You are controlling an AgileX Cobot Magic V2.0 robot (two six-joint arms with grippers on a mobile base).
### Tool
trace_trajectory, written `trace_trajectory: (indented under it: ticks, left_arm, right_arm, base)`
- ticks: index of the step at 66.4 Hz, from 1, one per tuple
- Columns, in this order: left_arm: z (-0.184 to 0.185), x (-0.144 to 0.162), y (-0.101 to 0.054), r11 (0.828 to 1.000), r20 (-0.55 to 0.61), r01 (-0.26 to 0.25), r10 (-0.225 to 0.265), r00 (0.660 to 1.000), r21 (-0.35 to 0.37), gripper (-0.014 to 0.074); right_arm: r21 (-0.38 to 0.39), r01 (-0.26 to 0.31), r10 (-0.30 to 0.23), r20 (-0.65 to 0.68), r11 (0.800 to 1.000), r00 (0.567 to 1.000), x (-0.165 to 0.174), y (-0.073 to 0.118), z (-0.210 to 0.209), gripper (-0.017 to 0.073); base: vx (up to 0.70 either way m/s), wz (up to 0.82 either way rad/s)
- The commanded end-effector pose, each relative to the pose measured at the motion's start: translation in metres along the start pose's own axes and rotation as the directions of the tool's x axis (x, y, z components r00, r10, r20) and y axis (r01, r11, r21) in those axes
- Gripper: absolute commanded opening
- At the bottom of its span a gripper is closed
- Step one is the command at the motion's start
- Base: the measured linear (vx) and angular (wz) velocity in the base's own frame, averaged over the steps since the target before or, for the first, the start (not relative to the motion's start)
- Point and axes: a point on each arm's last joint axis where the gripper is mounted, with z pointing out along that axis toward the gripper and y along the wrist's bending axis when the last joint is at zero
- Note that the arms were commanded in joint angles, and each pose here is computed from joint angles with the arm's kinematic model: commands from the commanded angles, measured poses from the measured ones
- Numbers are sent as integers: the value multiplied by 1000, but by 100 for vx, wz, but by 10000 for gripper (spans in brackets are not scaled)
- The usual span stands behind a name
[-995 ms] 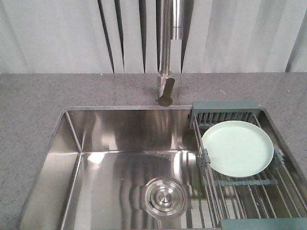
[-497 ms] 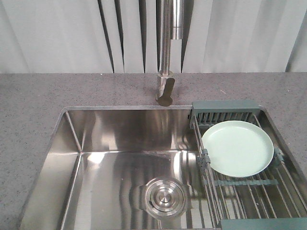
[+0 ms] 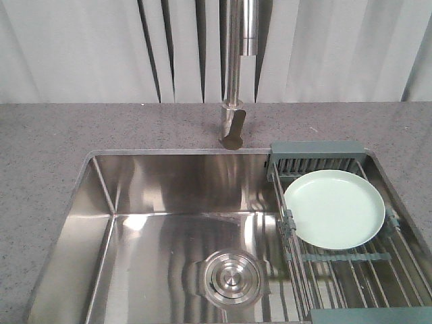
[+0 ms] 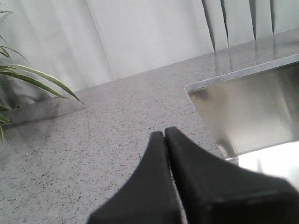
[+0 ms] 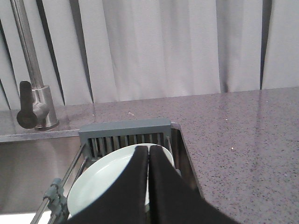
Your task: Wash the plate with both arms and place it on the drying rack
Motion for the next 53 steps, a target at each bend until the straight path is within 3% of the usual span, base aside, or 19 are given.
trace_trajectory:
  ticks: [1, 53]
  left_arm:
    - [-3, -16, 1, 1000, 119, 18, -17, 993, -13, -6]
    - [-3, -16, 1, 1000, 119, 18, -17, 993, -13, -6]
  right_arm:
    - [-3, 3, -3, 84, 1000, 996, -7, 0, -1, -4]
    - [-3, 4, -4, 84, 1000, 996, -7, 0, -1, -4]
  base:
    - [0, 0]
    - [0, 0]
